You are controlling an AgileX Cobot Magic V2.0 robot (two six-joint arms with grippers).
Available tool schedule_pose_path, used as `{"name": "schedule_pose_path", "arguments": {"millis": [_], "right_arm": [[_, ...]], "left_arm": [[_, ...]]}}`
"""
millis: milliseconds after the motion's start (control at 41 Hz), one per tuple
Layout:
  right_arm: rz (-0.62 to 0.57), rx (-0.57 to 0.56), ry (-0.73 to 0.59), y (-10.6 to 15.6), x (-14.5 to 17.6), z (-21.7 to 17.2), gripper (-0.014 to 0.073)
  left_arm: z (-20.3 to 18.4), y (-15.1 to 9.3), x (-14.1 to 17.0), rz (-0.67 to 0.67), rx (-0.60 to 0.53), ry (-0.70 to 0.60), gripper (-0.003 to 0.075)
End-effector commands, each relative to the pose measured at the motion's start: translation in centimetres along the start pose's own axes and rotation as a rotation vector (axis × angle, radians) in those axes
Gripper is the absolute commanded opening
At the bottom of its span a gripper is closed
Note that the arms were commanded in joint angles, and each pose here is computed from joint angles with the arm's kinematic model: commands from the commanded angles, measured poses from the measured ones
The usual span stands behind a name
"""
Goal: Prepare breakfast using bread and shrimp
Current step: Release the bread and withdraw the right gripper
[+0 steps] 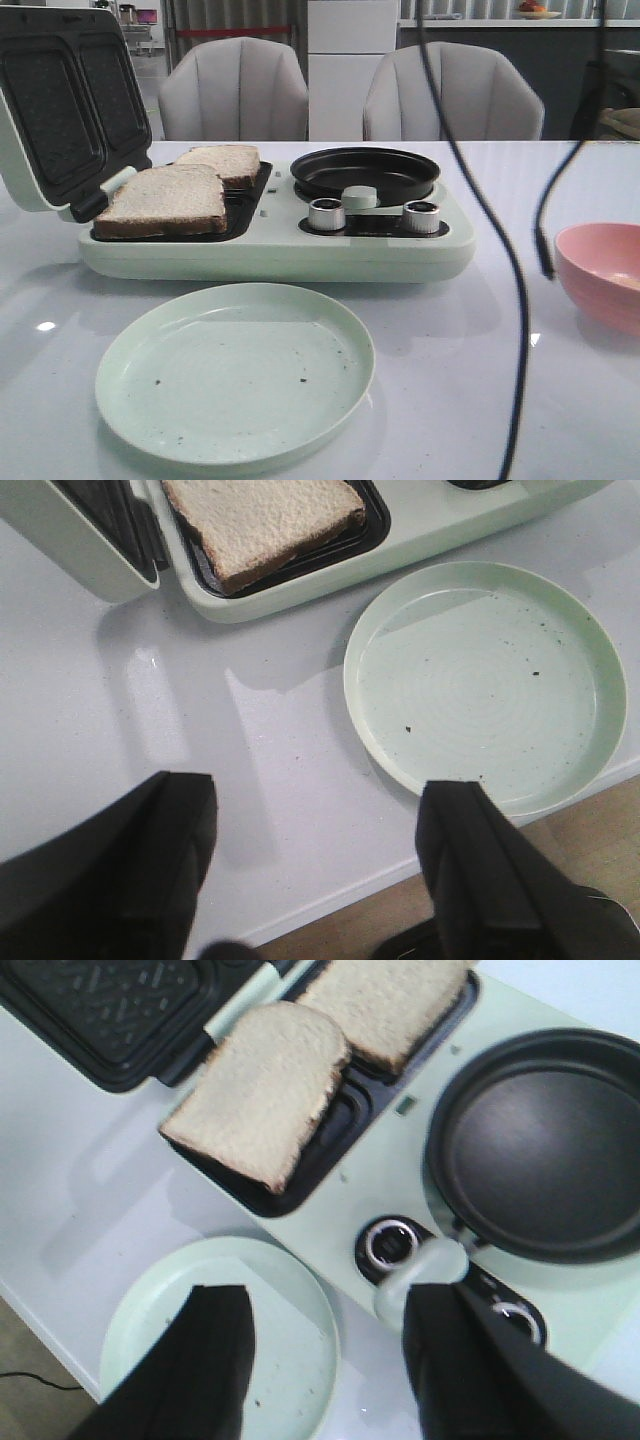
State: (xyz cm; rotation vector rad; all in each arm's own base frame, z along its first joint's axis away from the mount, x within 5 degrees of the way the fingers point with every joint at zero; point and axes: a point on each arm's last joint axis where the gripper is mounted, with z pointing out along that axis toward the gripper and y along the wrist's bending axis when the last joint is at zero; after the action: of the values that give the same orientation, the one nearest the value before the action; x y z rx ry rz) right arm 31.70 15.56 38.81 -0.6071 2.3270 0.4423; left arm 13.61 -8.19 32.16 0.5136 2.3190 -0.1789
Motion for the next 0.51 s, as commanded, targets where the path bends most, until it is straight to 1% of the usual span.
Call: {"name": "schedule_pose_path", "arguments": {"millis": [0,244,292,487], "right_arm": [[-0.009,0.069,-0.108,0.5,0.9,-5.2,0.0447],[0.029,0.177,-0.069,0.6,8.9,-9.0,0.0447],[0.045,0.195,-0.081,0.7,10.6,-10.1,0.0447],[0.089,0.239,-0.12,1.0,16.7,-12.7,0.0447]], "left_arm": [[-0.7,-0.2,-1.1,0.007,0.021,-0.09,0.0475],[-0.7,-0.2,-1.1,0.007,0.021,-0.09,0.0475],[-0.7,-0.2,-1.1,0.007,0.021,-0.09,0.0475],[-0.7,-0.2,-1.1,0.007,0.021,-0.09,0.0475]]}}
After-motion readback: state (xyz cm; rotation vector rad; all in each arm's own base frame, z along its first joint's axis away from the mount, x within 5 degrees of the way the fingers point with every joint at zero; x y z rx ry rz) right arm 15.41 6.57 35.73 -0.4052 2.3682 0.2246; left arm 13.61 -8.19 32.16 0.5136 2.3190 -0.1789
